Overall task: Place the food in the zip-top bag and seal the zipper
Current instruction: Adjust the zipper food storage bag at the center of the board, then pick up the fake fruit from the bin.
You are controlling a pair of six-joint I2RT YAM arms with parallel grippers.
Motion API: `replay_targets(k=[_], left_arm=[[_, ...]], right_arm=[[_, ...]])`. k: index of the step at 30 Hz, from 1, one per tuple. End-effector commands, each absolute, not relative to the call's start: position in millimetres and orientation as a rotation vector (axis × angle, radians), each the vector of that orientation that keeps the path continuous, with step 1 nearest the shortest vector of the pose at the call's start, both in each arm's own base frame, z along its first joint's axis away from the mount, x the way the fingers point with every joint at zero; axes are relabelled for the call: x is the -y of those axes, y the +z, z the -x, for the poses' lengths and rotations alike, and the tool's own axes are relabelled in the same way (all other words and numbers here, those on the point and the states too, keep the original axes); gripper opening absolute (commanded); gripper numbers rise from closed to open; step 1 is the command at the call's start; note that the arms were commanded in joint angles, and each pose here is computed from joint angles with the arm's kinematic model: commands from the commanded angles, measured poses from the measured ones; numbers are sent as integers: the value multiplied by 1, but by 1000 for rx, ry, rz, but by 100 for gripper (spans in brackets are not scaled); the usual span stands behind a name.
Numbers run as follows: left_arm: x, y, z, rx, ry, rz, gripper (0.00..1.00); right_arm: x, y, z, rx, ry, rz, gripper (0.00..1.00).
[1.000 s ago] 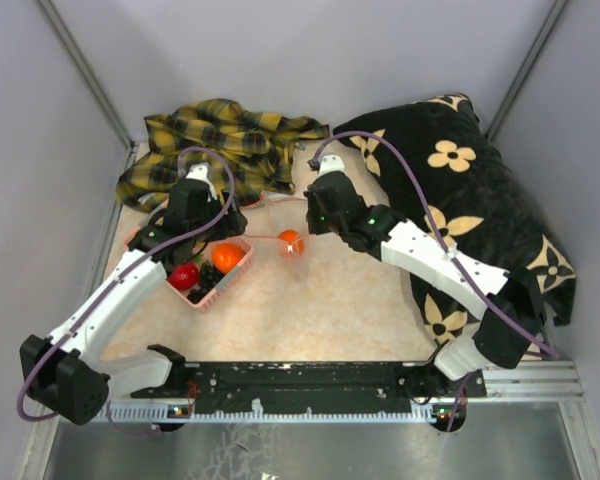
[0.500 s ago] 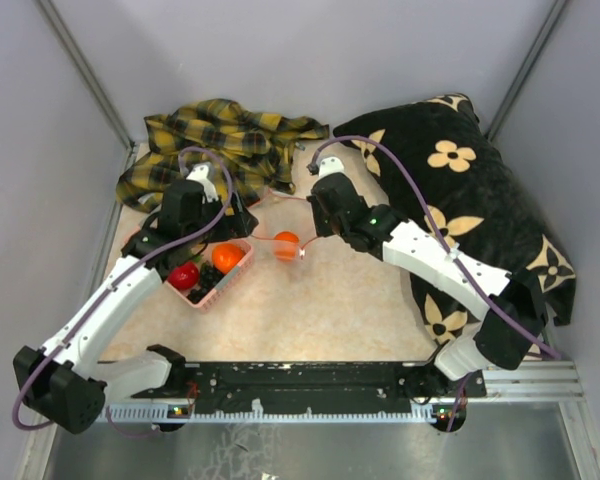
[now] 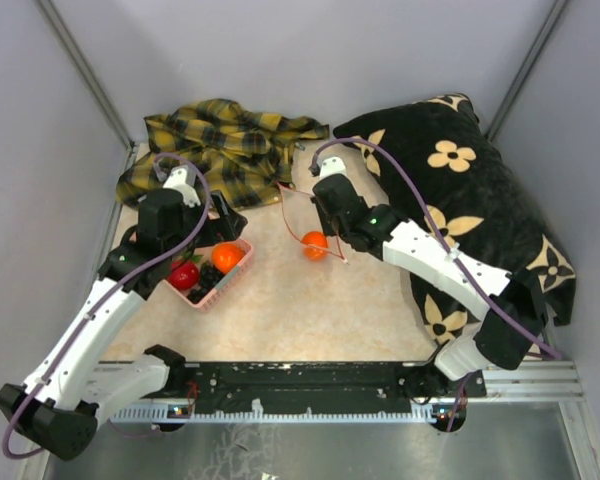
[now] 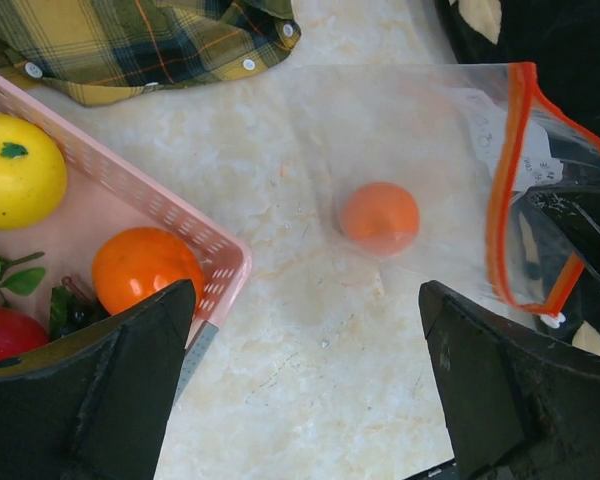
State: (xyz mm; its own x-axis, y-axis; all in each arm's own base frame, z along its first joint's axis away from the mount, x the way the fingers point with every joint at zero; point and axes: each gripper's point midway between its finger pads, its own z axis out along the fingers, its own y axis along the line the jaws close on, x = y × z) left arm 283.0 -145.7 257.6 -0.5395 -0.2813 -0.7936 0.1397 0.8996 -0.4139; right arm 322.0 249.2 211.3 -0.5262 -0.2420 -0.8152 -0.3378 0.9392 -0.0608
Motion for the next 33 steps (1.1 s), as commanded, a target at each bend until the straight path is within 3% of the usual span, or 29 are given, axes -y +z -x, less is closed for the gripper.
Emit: replay_targets(k=[1, 11, 19, 33], left_arm=[[150, 259, -281, -2065, -583, 94, 99], [113, 201, -291, -2191, -400, 299, 99], [92, 137, -299, -2292, -506, 452, 99], [99, 97, -317, -2363, -523, 500, 94]], right_arm=[[-242, 247, -339, -2059, 82, 348, 0], [-231, 252, -345, -2049, -5, 319, 0], [-231, 261, -344, -2027, -70, 320, 0], [-245, 256, -340, -2032, -79, 358, 0]])
